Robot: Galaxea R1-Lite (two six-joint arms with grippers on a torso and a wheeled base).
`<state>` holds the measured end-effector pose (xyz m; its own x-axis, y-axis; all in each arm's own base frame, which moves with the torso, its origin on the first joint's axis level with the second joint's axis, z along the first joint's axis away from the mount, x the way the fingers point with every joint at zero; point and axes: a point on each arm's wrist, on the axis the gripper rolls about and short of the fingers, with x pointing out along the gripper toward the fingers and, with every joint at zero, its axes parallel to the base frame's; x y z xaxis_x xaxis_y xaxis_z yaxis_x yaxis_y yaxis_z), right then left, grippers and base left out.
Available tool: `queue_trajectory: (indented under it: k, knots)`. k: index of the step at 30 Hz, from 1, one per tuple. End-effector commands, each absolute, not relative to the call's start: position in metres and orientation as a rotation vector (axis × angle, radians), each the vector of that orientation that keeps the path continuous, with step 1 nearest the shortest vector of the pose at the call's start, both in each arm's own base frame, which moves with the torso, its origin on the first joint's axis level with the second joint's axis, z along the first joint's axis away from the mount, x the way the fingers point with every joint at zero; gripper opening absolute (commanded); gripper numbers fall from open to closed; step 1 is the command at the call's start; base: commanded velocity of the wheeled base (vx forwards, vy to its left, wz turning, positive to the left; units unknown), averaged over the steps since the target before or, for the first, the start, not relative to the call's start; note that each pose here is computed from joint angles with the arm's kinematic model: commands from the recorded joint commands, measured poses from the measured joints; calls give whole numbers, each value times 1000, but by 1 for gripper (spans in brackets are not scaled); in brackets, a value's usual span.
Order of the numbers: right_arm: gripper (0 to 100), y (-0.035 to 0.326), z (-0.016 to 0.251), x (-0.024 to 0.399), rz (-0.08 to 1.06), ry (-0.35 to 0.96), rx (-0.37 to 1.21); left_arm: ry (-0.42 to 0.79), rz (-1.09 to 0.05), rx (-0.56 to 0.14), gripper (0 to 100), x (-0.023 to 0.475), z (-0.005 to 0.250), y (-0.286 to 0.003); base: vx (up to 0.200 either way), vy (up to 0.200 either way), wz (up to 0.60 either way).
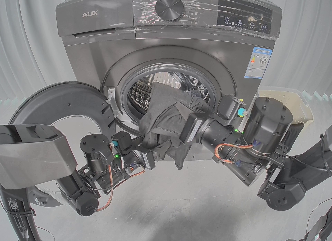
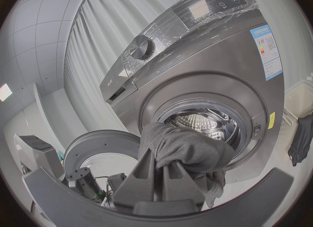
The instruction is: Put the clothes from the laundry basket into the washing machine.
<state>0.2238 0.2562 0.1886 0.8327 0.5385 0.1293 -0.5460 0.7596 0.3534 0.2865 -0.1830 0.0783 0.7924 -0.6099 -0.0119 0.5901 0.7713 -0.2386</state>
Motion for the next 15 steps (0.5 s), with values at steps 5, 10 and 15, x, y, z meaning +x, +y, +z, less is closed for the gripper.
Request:
queue_trajectory:
  k: [5,10,15]
  knots:
    - [0,255,182,231,579,-9,378,83,-653,-215,0,272,88,-176,0,0,0]
    - [0,259,177,235,589,-42,395,108,-662,-207,0,239,100,-157,0,0,0]
    - [0,261,170,236,587,-29,387,43,-694,-230,0,215,125,-145,0,0,0]
